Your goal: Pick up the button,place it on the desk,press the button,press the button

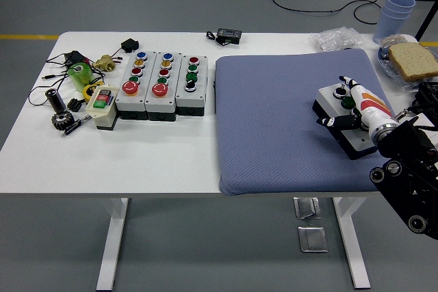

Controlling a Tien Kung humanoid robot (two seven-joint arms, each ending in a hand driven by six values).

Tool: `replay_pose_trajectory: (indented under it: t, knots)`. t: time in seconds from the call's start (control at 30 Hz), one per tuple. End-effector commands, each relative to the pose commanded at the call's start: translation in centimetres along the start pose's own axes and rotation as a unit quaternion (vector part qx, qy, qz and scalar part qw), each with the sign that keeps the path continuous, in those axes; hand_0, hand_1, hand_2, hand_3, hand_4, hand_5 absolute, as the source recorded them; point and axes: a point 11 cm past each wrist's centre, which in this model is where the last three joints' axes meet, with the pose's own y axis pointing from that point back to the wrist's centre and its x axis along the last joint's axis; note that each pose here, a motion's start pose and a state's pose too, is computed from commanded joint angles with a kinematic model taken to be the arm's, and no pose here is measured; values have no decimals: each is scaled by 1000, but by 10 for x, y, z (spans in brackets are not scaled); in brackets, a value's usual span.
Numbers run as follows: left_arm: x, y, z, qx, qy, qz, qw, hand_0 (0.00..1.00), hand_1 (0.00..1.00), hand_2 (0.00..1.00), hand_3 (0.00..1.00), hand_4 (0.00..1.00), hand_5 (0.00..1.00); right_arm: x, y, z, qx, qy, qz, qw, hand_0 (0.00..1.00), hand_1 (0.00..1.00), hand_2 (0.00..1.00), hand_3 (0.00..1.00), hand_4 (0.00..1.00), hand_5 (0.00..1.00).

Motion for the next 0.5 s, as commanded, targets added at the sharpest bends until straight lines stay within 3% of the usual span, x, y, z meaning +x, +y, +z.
replay_pose_trajectory:
  t: [0.5]
  knots:
    - [1,0,1,-2,4,0,1000,666,659,662,594,351,928,19,-6,8,-34,59,-21,997,956,888,945,919,971,222]
